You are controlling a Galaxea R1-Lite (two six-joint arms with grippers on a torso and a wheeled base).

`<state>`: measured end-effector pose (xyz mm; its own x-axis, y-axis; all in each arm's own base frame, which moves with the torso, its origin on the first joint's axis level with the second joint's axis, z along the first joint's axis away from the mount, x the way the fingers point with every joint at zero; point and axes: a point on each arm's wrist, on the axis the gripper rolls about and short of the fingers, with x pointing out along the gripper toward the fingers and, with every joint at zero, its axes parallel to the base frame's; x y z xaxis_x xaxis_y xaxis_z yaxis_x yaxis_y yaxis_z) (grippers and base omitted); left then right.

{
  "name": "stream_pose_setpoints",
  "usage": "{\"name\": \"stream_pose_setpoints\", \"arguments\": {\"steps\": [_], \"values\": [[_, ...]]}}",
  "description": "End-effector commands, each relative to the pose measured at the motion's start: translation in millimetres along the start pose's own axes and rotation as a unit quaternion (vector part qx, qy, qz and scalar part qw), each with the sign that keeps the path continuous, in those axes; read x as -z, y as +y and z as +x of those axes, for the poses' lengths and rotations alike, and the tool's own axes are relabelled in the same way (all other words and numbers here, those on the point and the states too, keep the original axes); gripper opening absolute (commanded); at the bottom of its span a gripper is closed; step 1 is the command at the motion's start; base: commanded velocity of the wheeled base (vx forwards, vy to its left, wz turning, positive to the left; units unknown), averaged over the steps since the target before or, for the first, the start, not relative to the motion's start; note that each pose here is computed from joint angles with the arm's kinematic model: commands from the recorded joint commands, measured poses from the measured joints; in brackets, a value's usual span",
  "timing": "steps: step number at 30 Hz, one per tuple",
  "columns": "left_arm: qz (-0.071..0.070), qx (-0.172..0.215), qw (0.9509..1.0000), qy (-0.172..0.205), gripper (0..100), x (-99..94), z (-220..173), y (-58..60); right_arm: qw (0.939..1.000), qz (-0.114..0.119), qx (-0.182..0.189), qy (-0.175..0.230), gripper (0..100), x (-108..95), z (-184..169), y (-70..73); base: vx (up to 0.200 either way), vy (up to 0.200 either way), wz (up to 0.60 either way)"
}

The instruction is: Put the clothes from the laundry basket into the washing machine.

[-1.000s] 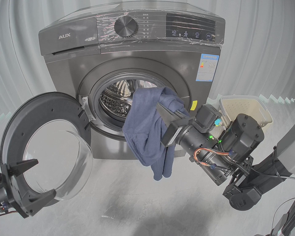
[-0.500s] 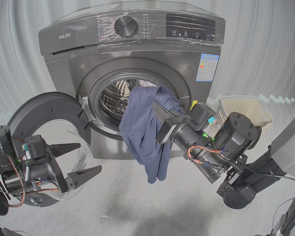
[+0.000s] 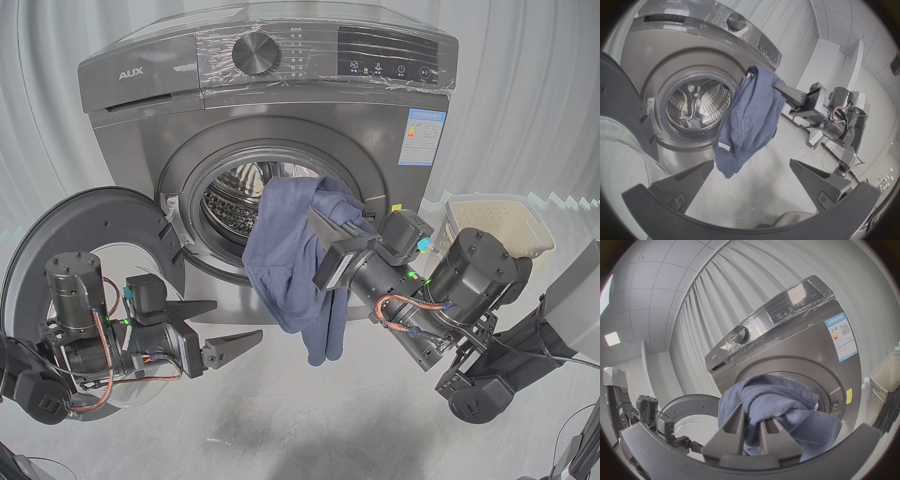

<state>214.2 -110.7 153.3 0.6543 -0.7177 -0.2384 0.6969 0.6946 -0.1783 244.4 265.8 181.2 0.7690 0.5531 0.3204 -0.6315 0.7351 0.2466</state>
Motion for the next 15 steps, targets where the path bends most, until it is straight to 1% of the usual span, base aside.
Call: {"name": "stream_pose_setpoints", "arguments": {"steps": [1, 8, 9, 11, 13, 15], "values": [[-0.01, 0.008, 0.9995, 0.03, 100, 11.1, 19, 2.5, 1.0, 0.0, 0.001, 0.001, 0, 1, 0, -0.5, 0.0, 0.0, 0.0], [-0.01, 0.021, 0.9991, 0.035, 100, 9.7, 36, 0.1, 1.0, 0.0, 0.002, 0.0, 0, 1, 0, 0.0, 0.0, 0.0, 0.0], [-0.01, 0.022, 0.999, 0.038, 100, 9.9, 46, 2.7, 1.0, 0.0, 0.001, 0.0, 0, 1, 0, 0.5, 0.0, 0.0, 0.0], [-0.01, 0.022, 0.9989, 0.039, 100, 10.3, 49, 3.8, 1.0, 0.001, 0.0, 0.0, 0, 1, 0, 1.0, 0.0, 0.0, 0.0], [-0.011, 0.021, 0.9988, 0.043, 100, 11.4, 60, 7.4, 1.0, 0.001, -0.001, 0.001, 0, 1, -1, 1.4, 0.0, 0.0, 0.0], [-0.013, 0.021, 0.999, 0.038, 100, 10.4, 65, 9.5, 1.0, 0.001, 0.0, 0.001, 0, 1, -1, 1.3, 0.0, 0.0, 0.0]]}}
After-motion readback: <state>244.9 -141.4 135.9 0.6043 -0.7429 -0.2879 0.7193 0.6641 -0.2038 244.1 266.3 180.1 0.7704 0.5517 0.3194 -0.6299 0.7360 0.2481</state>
